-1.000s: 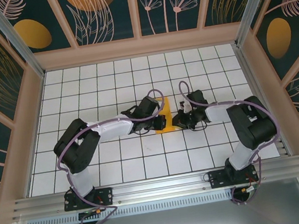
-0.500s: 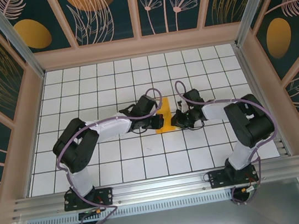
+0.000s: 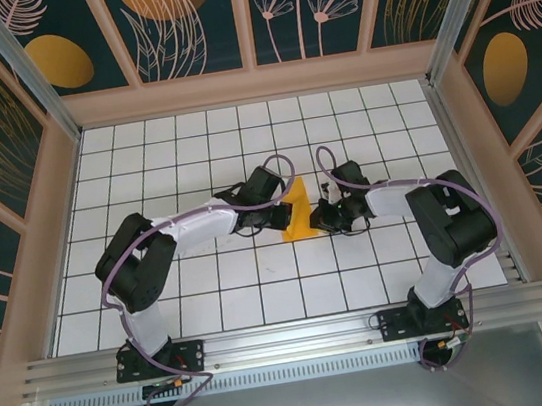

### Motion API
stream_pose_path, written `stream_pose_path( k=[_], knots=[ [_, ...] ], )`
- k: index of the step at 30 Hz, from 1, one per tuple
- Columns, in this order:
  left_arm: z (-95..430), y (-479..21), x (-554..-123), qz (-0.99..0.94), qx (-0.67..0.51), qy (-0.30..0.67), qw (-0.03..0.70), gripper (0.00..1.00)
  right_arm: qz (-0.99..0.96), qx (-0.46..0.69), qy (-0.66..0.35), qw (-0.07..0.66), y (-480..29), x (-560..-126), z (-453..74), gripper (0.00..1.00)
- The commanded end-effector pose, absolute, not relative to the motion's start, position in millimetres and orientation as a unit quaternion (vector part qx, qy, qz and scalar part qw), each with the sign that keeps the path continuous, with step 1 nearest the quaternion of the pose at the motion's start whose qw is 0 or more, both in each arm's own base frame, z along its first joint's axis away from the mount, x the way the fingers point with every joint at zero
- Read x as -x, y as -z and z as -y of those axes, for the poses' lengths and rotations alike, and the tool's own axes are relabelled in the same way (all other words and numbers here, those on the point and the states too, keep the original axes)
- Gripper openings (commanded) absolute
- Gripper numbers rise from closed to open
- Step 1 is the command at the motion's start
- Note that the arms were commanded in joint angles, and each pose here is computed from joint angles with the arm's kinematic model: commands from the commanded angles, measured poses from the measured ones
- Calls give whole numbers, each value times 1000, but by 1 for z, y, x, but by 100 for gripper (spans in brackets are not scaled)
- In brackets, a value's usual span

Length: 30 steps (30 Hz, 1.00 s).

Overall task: Fold a paper plane with a square sheet of paper (fold left side to right side)
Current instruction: Fold the triangle a second time at the center of the table.

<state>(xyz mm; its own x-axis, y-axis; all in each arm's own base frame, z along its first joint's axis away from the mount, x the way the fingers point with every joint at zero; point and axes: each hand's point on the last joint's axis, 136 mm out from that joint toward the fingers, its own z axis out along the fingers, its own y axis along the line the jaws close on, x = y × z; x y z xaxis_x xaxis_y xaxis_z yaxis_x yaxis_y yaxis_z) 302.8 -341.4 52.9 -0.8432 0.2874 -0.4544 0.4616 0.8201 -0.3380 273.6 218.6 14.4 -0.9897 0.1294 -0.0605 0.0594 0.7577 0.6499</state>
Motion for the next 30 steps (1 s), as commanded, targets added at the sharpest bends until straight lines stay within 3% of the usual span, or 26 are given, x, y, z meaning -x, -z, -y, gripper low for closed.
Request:
stream_pose_path(
  k=[1, 30],
  knots=[
    [334, -48, -311, -938, -207, 194, 197, 4, -954, -61, -292, 26, 9, -262, -204, 12],
    [331, -25, -326, -942, -207, 169, 201, 7, -955, -56, -290, 16, 14, -259, -207, 12]
  ],
)
